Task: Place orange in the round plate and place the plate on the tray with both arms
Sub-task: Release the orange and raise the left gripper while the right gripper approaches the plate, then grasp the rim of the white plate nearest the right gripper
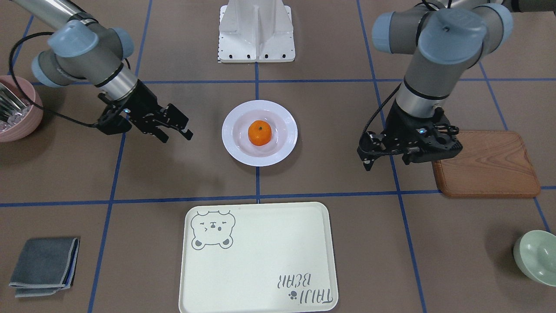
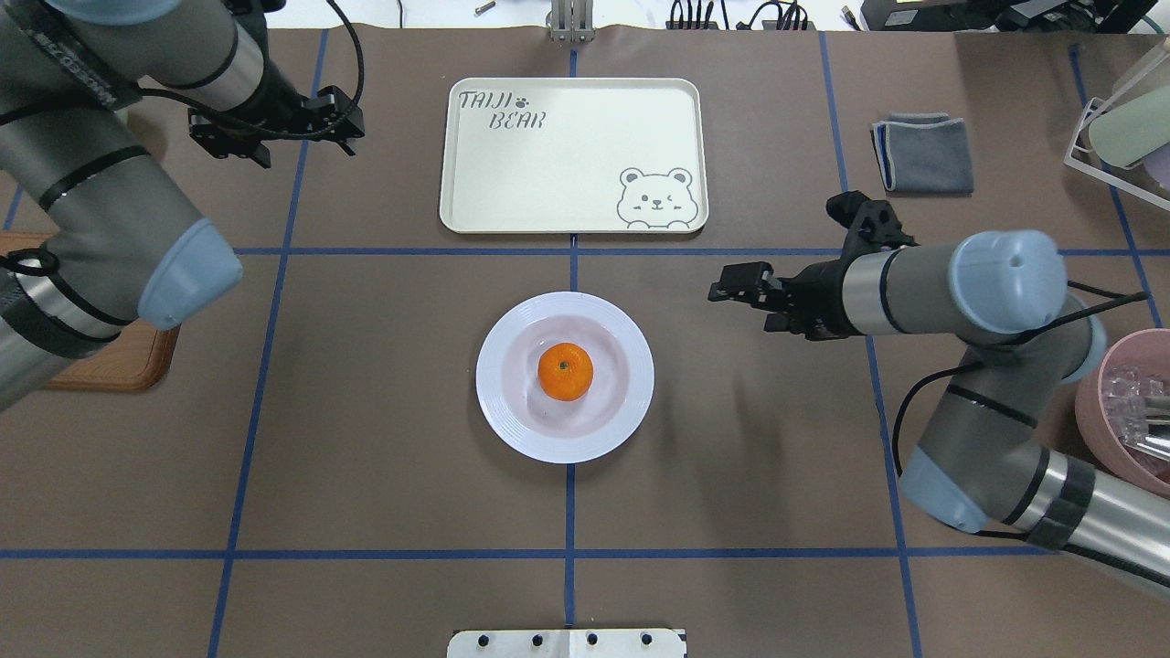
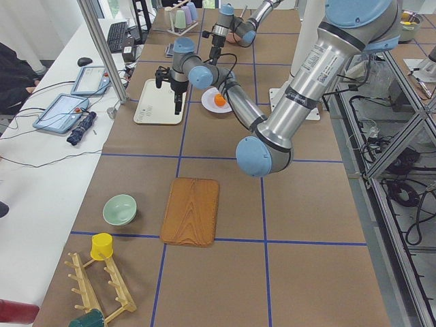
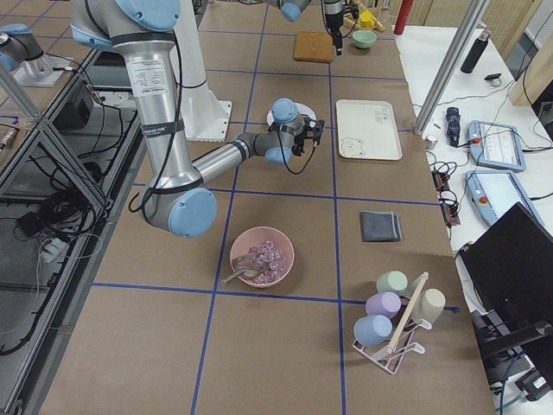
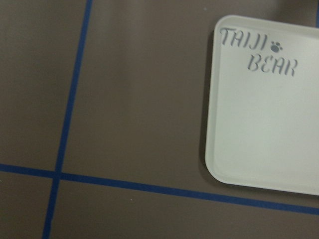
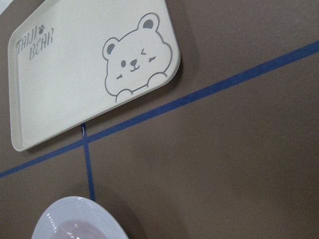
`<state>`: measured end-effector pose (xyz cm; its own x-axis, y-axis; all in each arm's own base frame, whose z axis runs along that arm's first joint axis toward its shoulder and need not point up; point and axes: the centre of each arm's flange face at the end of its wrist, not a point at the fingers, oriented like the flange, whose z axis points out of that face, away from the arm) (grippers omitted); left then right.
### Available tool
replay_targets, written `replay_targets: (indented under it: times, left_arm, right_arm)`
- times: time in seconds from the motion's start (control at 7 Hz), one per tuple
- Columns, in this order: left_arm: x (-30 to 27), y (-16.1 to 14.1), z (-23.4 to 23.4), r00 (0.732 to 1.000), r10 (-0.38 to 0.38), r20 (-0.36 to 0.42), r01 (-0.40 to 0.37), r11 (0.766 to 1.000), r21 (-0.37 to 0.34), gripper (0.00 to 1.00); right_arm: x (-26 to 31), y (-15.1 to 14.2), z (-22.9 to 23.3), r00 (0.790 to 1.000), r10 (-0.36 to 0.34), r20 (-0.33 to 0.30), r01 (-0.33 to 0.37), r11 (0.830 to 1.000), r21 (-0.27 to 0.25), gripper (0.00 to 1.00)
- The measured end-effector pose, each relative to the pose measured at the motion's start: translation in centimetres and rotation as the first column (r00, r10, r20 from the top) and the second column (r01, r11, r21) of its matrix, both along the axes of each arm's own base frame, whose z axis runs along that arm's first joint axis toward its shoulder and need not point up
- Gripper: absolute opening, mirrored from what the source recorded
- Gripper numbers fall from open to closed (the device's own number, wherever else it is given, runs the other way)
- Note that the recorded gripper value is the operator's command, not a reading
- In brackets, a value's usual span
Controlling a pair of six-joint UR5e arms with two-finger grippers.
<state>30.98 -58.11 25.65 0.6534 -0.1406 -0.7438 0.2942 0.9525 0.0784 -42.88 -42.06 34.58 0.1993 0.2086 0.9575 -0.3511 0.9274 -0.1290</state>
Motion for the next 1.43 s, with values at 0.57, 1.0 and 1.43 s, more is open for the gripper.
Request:
replay_targets:
  times: [0.57,1.0,1.43]
  left_arm:
    - [-1.7,-1.3,4.0,0.999,-0.026,0.026,0.026,0.999,-0.019,0.99]
    - [-2.0,-1.2,5.3,0.999,-0.006,0.045,0.006,1.0,-0.013,0.99]
    - [-2.0,-1.1,5.9,0.999,0.0,0.053,0.001,1.0,-0.017,0.99]
  right_arm:
    - [-5.0,1.6,1.7,0.989,0.038,0.145,-0.041,0.999,0.018,1.0]
    - [-6.5,2.6,1.3,0.985,0.014,0.174,-0.016,1.0,0.013,1.0]
    - [-8.7,4.0,1.1,0.985,-0.021,0.173,0.02,1.0,0.013,1.0]
